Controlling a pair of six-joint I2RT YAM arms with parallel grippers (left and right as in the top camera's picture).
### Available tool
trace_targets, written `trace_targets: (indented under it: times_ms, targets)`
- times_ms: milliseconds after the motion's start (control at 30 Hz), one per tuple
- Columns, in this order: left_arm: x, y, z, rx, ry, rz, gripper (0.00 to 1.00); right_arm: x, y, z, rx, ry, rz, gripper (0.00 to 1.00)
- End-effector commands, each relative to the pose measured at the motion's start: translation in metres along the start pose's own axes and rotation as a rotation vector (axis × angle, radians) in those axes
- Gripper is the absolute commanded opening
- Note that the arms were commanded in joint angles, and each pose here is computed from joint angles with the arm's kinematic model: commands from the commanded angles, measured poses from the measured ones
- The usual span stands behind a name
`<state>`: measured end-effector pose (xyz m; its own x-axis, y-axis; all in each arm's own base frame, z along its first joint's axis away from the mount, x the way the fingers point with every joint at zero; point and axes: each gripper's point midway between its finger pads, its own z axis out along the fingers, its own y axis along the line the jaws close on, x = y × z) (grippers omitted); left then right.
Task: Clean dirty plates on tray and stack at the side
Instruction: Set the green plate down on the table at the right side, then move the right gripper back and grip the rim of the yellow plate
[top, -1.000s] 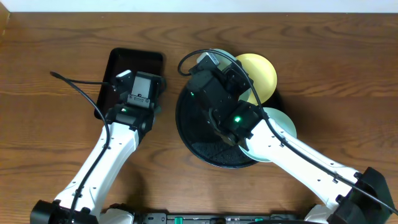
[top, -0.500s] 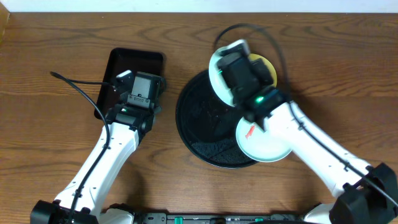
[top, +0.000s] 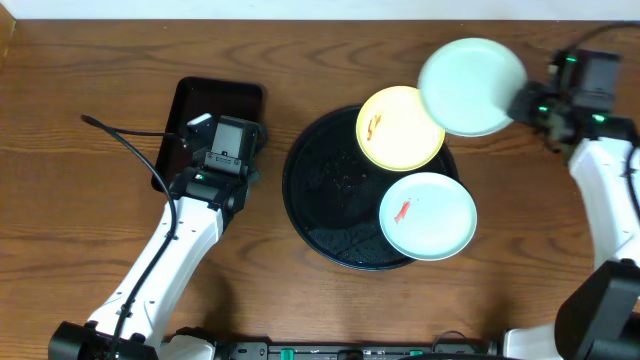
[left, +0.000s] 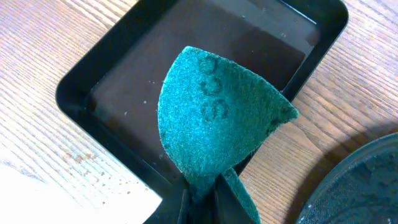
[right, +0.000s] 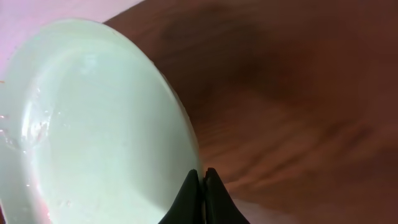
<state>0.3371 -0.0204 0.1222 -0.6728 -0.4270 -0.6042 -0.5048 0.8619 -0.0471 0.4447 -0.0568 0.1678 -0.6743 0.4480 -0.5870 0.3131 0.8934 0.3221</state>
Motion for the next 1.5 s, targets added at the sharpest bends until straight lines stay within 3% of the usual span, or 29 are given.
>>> trace_targets:
  times_ms: [0,367,633,733,800,900,1267,1367,1467]
  targets:
    - [-0.001,0.003,0.0,-0.009,-0.006,-0.02,0.08,-0.004,-0.055,-0.006,0.087,-0.038,0.22,0.01]
    - [-0.001,0.004,0.0,-0.009,-0.006,-0.038,0.08,0.015,-0.11,0.016,0.188,-0.139,0.261,0.01]
    - [-0.001,0.004,0.0,-0.009,-0.006,-0.038,0.07,0.04,-0.122,0.042,0.214,-0.067,0.273,0.01]
    - [-0.001,0.004,0.0,-0.009,-0.006,-0.038,0.08,0.056,-0.125,0.055,0.209,-0.01,0.282,0.13]
    - [-0.001,0.004,0.0,-0.009,-0.006,-0.038,0.08,0.064,-0.123,0.063,0.188,0.023,0.287,0.42]
    - [-0.001,0.004,0.0,-0.01,-0.005,-0.038,0.08,0.066,-0.119,0.065,0.161,0.038,0.282,0.52]
    - [0.001,0.0,0.0,0.01,0.007,-0.04,0.08,0.029,-0.007,0.021,-0.208,-0.035,0.058,0.5]
    - [0.002,-0.002,0.0,0.021,0.011,-0.042,0.08,0.033,0.026,0.019,-0.255,-0.055,-0.083,0.51]
    - [0.002,-0.002,0.0,0.021,0.011,-0.042,0.08,0.046,0.041,0.03,-0.182,-0.047,-0.139,0.53]
